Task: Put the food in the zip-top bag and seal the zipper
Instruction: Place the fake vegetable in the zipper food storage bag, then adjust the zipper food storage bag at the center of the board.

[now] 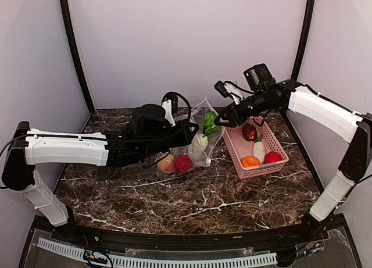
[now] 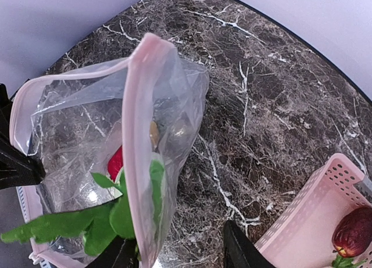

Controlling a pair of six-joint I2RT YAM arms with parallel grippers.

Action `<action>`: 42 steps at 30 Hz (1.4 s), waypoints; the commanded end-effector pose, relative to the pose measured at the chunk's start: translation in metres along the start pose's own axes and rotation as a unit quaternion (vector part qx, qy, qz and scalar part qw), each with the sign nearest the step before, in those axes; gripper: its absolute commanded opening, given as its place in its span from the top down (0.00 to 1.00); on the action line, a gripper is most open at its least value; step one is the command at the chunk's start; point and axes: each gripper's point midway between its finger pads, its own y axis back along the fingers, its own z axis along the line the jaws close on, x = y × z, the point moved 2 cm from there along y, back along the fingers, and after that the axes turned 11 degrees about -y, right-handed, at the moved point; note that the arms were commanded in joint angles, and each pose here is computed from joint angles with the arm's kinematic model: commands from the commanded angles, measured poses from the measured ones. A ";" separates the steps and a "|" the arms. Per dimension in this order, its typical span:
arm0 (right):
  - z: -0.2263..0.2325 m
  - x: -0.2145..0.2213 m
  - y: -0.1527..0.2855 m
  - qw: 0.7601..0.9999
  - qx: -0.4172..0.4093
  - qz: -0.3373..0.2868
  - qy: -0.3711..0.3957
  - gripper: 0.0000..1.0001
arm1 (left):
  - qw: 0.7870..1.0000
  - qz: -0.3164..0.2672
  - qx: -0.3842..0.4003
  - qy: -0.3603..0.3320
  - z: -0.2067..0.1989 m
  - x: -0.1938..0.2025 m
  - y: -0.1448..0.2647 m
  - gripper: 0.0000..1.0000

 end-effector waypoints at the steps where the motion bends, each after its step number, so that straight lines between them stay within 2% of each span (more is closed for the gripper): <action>1: 0.001 -0.001 0.002 1.000 0.002 0.002 -0.006 0.54 | 1.000 -0.021 -0.001 -0.002 0.001 -0.013 0.010 0.99; 8: 0.010 0.016 -0.001 0.999 -0.033 0.035 -0.015 0.51 | 1.000 -0.023 -0.011 -0.004 0.006 -0.012 0.012 0.99; 11: 0.005 0.019 -0.006 0.999 -0.026 0.042 -0.019 0.61 | 1.000 -0.021 -0.009 -0.005 0.006 -0.010 0.011 0.99; 13: 0.009 0.014 -0.004 0.998 -0.035 0.038 -0.021 0.74 | 1.000 -0.019 -0.008 -0.005 0.006 -0.009 0.009 0.99; 18: 0.023 -0.018 0.014 0.999 -0.052 0.000 -0.009 0.87 | 1.000 -0.010 -0.013 -0.016 0.007 -0.005 0.006 0.99; 22: 0.038 -0.041 0.029 0.996 -0.077 -0.032 0.006 0.90 | 0.999 -0.001 -0.018 -0.029 0.010 -0.002 0.003 0.99; 26: 0.045 -0.045 0.029 0.994 -0.101 -0.031 0.005 0.93 | 0.998 0.031 -0.019 -0.048 0.009 -0.002 -0.001 0.99; 28: 0.045 -0.048 0.030 0.995 -0.096 -0.033 0.007 0.92 | 0.997 0.034 -0.010 -0.067 0.000 -0.016 0.005 0.99; 32: 0.044 -0.065 0.057 0.994 -0.080 -0.067 0.021 0.81 | 0.994 -0.011 -0.022 -0.103 -0.008 -0.062 0.035 0.99; 35: 0.032 -0.089 0.097 0.991 -0.053 -0.122 0.032 0.74 | 0.984 -0.068 -0.112 -0.124 0.021 -0.092 0.069 0.99; 37: 0.018 -0.096 0.115 0.988 -0.022 -0.144 0.043 0.63 | 0.978 -0.052 -0.153 -0.129 0.047 -0.089 0.076 0.99; 39: -0.004 -0.092 0.119 0.989 0.009 -0.145 0.041 0.57 | 0.984 0.003 -0.129 -0.121 0.053 -0.077 0.072 0.99; 40: -0.017 -0.088 0.118 0.989 0.015 -0.141 0.031 0.54 | 0.987 0.009 -0.102 -0.126 0.041 -0.086 0.072 0.99; 41: -0.030 -0.081 0.115 0.991 0.017 -0.133 0.016 0.52 | 0.982 0.035 -0.108 -0.148 0.043 -0.082 0.076 0.99; 42: -0.043 -0.074 0.112 0.992 0.016 -0.125 0.000 0.50 | 0.982 0.018 -0.114 -0.152 0.038 -0.101 0.085 0.99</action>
